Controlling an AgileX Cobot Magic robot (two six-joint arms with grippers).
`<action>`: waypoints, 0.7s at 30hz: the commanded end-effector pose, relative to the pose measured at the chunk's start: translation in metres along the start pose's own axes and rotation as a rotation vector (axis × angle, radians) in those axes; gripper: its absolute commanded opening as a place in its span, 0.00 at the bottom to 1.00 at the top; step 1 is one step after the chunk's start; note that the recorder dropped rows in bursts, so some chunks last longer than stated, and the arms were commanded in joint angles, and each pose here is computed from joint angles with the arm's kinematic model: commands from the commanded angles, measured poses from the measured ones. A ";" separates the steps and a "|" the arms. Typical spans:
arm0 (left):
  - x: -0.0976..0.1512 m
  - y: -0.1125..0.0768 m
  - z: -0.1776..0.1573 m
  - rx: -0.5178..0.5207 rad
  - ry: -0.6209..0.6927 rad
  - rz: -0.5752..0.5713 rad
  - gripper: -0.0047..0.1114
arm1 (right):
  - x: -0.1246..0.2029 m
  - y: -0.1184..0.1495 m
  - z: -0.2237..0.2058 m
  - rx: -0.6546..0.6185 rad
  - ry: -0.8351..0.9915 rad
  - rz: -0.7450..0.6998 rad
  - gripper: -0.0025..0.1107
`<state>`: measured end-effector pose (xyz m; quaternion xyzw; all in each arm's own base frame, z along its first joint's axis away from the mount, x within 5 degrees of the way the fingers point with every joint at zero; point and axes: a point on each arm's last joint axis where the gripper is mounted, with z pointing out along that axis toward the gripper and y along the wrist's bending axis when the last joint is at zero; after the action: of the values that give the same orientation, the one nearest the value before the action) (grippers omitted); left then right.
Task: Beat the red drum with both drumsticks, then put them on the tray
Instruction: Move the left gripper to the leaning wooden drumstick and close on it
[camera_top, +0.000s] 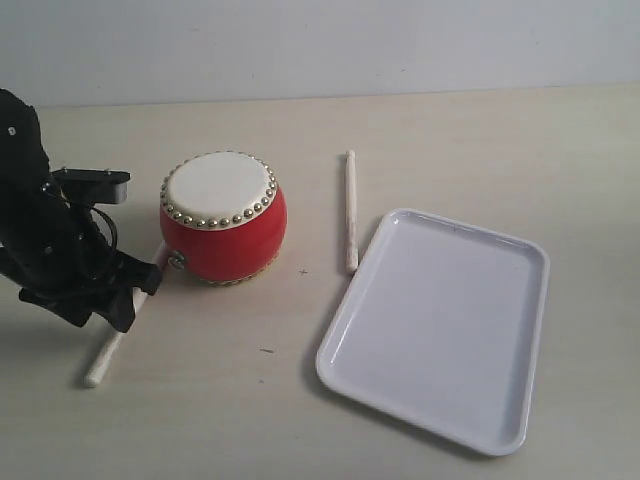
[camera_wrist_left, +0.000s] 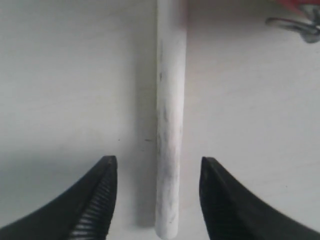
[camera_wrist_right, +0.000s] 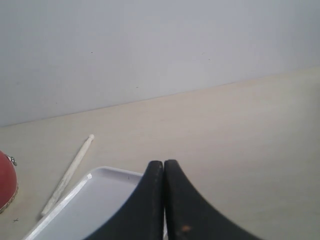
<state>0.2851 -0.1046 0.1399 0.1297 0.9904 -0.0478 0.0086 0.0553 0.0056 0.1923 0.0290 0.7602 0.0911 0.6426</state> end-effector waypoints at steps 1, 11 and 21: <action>-0.002 -0.003 -0.001 0.011 -0.015 -0.013 0.47 | 0.001 0.000 0.000 0.004 -0.008 0.000 0.02; 0.003 -0.012 0.005 0.008 -0.013 -0.006 0.47 | 0.000 0.000 0.000 0.003 -0.011 0.000 0.02; 0.005 -0.014 0.010 -0.015 -0.043 -0.039 0.47 | 0.000 0.000 0.000 0.003 -0.011 0.000 0.02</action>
<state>0.2779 -0.1175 0.1336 0.1148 0.9920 -0.0449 0.0252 0.0553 0.0056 0.1923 0.0290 0.7602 0.0911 0.6426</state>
